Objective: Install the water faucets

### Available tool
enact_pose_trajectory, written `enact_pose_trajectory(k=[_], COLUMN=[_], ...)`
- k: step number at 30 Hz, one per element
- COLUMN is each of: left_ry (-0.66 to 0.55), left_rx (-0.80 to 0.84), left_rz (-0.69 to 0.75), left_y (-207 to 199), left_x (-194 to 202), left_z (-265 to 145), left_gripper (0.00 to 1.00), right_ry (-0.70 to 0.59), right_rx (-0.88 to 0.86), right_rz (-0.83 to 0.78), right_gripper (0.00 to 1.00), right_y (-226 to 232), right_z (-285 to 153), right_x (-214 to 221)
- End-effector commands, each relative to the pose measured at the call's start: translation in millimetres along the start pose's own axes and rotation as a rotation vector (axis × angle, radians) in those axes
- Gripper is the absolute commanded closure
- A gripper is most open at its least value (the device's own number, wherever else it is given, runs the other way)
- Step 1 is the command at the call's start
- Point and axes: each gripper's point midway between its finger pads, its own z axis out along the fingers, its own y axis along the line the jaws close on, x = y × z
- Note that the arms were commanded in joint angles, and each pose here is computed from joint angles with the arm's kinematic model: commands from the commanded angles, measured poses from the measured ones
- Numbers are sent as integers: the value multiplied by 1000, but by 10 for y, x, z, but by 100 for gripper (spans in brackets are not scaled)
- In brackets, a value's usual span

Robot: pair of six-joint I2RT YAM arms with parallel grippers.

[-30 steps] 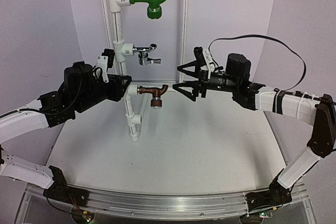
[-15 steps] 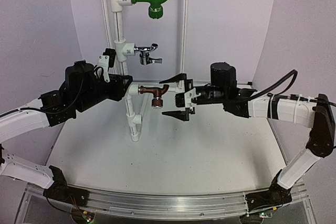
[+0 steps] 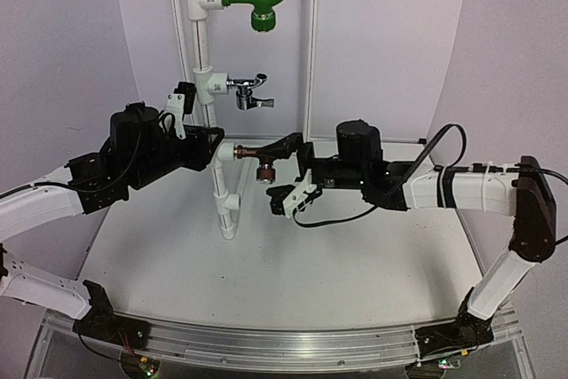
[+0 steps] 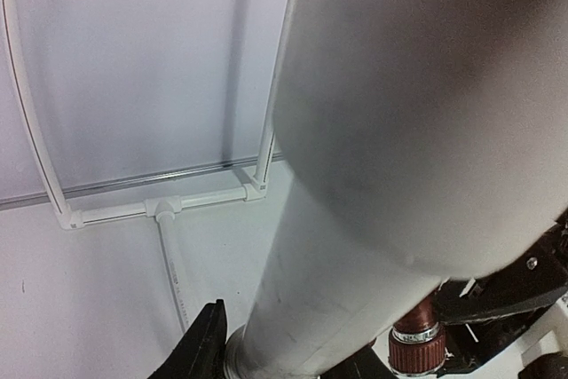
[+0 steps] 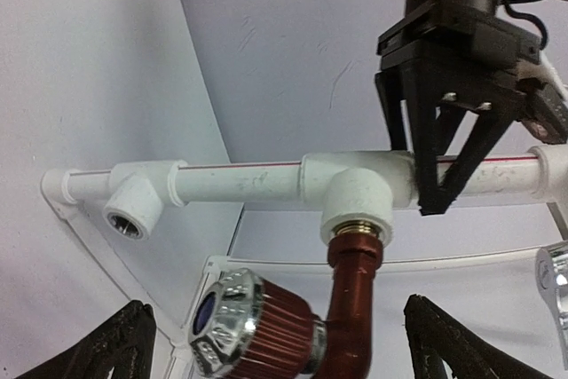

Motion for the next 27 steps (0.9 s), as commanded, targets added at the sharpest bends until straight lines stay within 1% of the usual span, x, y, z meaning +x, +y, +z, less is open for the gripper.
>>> enact_pose_trajectory(k=[1,3,6,8,10,13,16,20,22,24,25,27], left_ry=[113,118,114,112,110,106,108,110,110,110,111,113], left_rx=[161,163,164,163,166,165,166,169,170,175,177,181], left_rz=[-90,-90,-91,-92,-92,-94,-98,-97,-95,-94,-93,-94], left_y=[-357,-361,-364,-359,-363,-352,-348,-352,-350,-357,-362,-370], left_x=[244,258,242,237,230,222,234,242,245,244,244,250], left_z=[-21,-12,-15,-21,-37,-58,-67,-72,-77,-81,-83,-81], left_gripper=[100,100,100,100,100,100,100,100,100,100,100,100], right_ry=[76,69,67,70,64,58,37,-10,-37,-85,-112,-148], right_rx=[69,115,149,153,156,162,171,147,134,107,101,102], right_rz=[-174,-202,-219,-214,-201,-203,-166,-25,89,190,250,384], right_gripper=[2,2,7,13,24,33,44,61,74,89,91,91], right_y=[-60,-109,-145,-138,-139,-125,-166,-255,-334,-381,-418,-518], right_z=[90,114,148,168,179,197,177,91,47,7,-17,-46], right_x=[127,106,97,100,95,87,45,-63,-119,-215,-266,-321])
